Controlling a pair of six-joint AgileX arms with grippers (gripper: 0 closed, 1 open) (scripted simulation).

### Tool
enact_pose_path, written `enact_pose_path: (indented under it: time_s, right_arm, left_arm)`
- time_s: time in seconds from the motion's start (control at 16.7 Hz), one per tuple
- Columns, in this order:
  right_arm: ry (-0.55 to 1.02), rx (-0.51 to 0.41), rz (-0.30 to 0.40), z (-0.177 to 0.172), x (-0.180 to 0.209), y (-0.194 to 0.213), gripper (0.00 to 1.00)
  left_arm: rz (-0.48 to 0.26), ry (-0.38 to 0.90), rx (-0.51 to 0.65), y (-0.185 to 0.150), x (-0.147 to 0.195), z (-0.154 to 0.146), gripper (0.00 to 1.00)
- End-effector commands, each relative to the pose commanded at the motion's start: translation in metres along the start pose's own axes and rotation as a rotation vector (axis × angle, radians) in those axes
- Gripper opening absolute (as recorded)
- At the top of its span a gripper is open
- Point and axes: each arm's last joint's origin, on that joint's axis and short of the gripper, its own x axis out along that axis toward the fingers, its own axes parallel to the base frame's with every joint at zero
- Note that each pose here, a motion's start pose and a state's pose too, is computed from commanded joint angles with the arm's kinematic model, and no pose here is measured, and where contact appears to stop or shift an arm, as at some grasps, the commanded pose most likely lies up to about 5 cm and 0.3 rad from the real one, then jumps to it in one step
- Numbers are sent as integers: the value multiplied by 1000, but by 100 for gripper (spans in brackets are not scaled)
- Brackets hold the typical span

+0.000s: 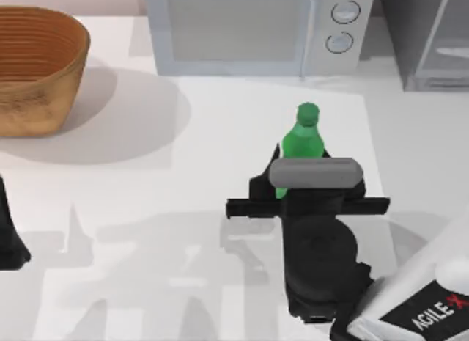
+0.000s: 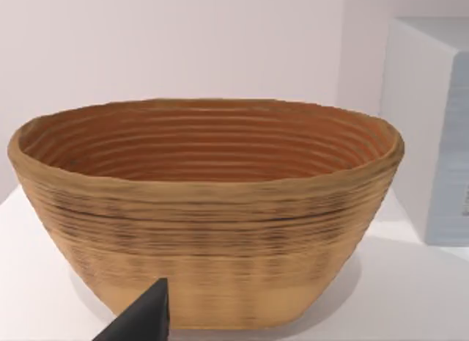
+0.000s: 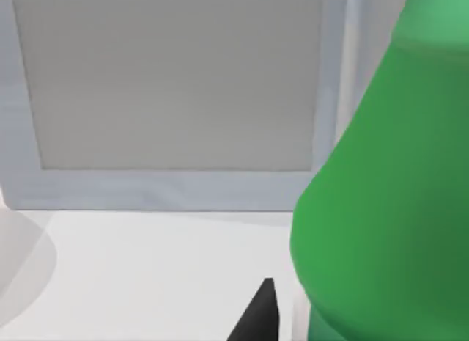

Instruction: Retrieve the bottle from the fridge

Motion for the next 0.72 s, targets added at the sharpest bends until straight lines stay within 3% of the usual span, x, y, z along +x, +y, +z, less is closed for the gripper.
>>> enact_pose_path:
  time_s: [0.72]
  right_arm:
    - [0,0,0,0,0,0,98]
  left_arm:
    - [0,0,0,0,0,0,100]
